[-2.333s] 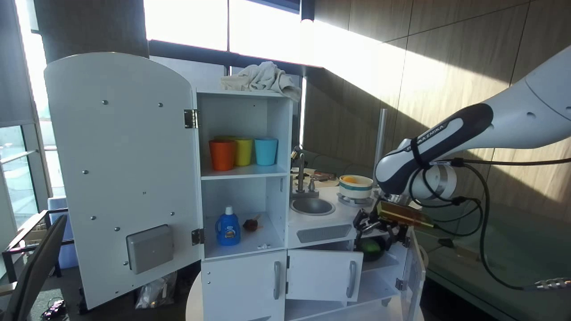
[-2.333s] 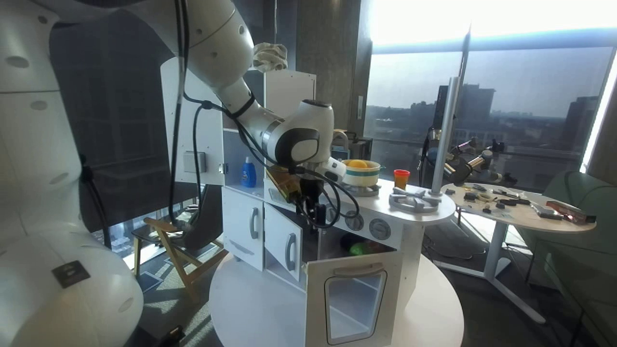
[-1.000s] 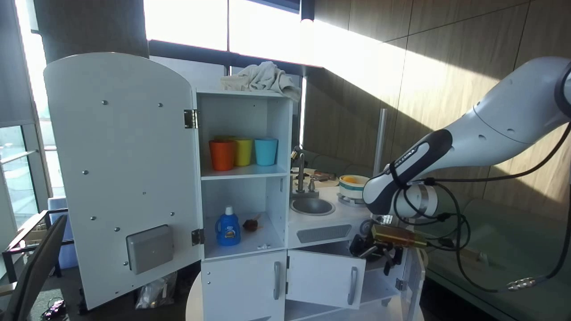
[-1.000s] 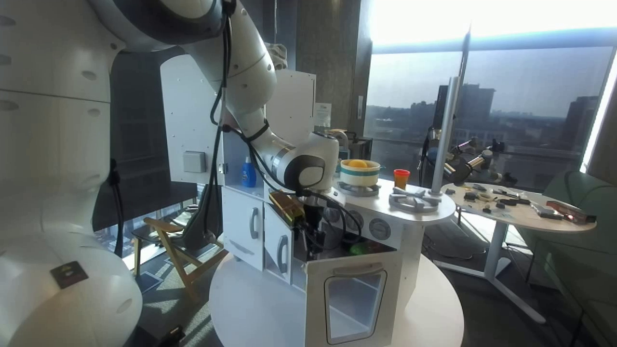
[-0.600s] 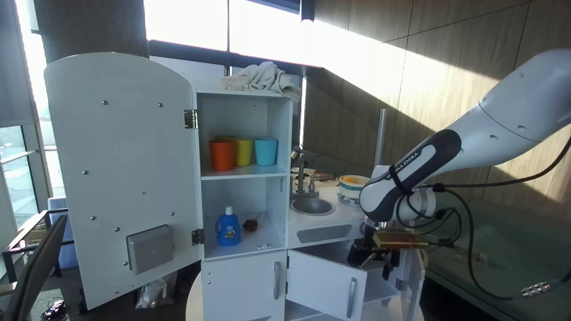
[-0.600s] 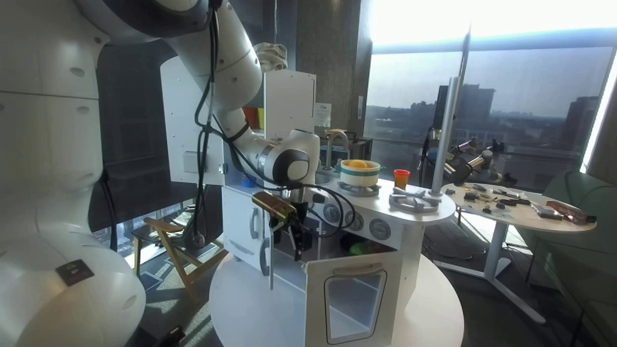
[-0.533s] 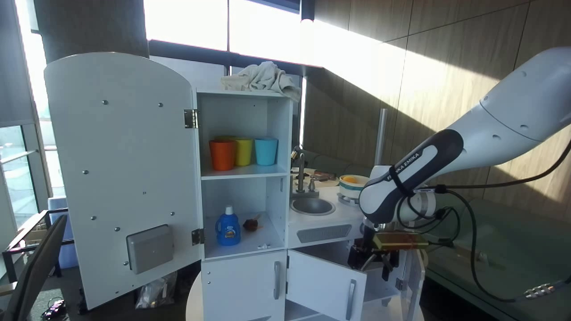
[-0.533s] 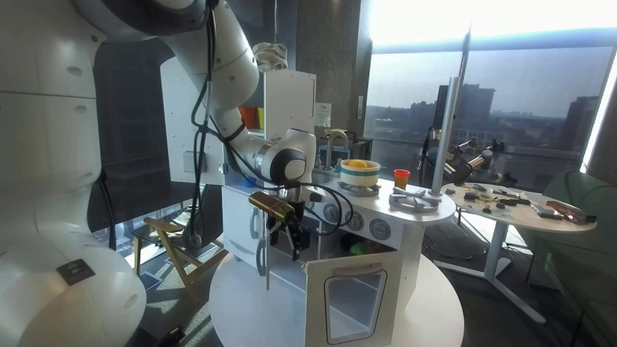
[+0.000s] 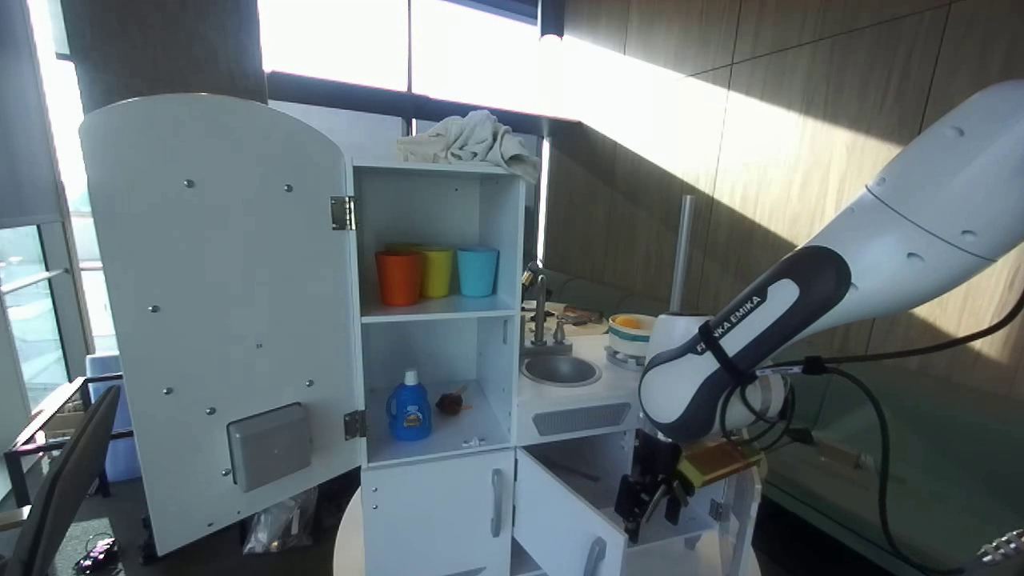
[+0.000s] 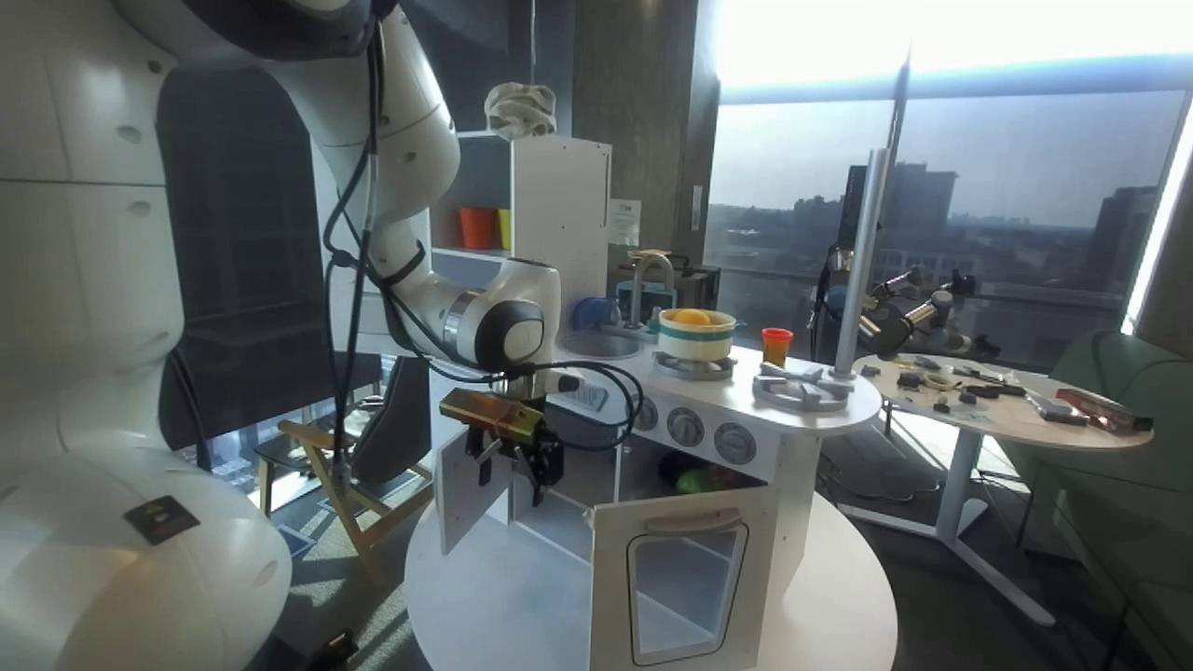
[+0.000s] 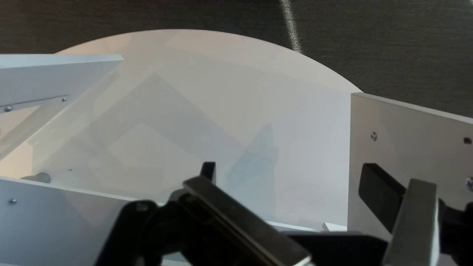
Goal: Close the door to the bottom left compartment open the door to the middle compartment
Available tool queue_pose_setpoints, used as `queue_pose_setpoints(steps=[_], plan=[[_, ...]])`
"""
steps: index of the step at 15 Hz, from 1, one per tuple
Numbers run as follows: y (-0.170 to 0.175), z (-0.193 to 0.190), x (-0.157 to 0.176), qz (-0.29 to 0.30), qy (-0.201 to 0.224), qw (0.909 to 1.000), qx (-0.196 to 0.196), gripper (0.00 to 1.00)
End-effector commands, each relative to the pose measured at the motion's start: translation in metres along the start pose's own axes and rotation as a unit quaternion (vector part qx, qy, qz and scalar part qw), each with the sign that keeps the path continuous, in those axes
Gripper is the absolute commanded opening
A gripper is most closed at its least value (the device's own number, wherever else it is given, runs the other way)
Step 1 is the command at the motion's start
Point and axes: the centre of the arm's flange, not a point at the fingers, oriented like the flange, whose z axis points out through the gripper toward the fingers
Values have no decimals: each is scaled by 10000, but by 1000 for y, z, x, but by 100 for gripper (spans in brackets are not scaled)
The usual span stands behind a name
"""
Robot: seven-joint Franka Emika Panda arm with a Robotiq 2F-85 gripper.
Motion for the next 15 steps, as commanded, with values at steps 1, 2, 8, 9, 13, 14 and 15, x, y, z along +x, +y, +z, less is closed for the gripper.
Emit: queue_pose_setpoints(steps=[1, 2, 8, 9, 13, 14, 15], plan=[[-24, 7, -17, -544, 305, 9970, 458, 100], [-31, 11, -19, -618, 319, 9959, 583, 100], [-44, 16, -25, -456, 690, 9911, 1040, 100], [-41, 15, -24, -300, 793, 9905, 1085, 100], [-16, 6, -22, 388, 1150, 9848, 1239, 100], [-10, 19, -38, 548, 1210, 9829, 1272, 100], [-3, 21, -43, 735, 1324, 9799, 1296, 100]])
